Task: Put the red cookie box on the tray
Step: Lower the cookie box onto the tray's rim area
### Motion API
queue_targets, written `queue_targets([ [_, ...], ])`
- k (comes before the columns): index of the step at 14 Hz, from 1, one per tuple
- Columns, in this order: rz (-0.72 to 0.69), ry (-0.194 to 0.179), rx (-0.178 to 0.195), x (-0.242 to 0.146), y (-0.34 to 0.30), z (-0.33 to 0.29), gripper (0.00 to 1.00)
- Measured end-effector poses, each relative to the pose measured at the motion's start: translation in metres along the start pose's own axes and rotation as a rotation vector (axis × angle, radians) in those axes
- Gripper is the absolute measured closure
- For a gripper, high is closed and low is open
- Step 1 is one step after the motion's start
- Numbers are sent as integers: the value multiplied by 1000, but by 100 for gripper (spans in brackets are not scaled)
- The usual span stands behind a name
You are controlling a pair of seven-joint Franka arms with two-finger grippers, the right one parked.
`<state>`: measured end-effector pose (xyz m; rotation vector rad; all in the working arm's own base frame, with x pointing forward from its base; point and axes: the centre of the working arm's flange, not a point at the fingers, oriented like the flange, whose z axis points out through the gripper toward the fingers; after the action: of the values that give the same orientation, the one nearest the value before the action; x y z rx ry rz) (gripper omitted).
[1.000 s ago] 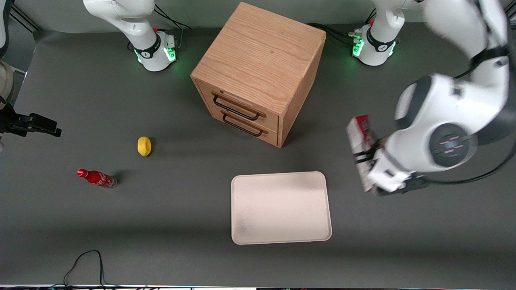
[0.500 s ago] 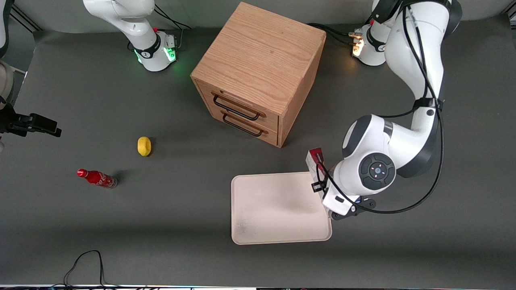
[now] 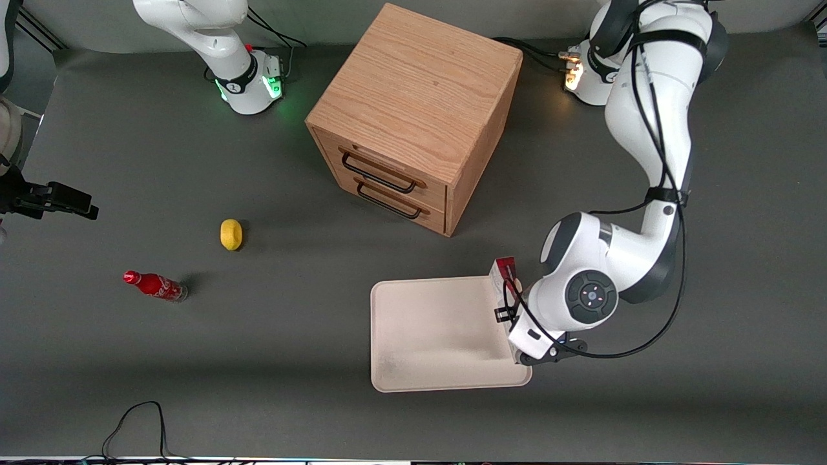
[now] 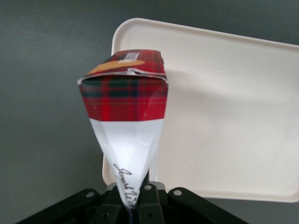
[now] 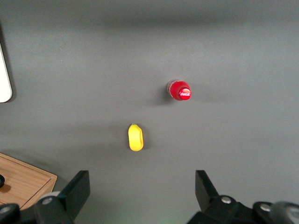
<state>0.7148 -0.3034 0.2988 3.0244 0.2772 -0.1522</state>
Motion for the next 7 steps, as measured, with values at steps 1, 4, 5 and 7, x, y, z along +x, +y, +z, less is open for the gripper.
queue_targets([
  [1,3,1,-2,3,-1,10,96],
  [4,2,-2,-2,7,-3,30,96],
  [5,2,-4,-1,8,-4,34,96],
  [7,0,0,-3,11,-6,39,96],
])
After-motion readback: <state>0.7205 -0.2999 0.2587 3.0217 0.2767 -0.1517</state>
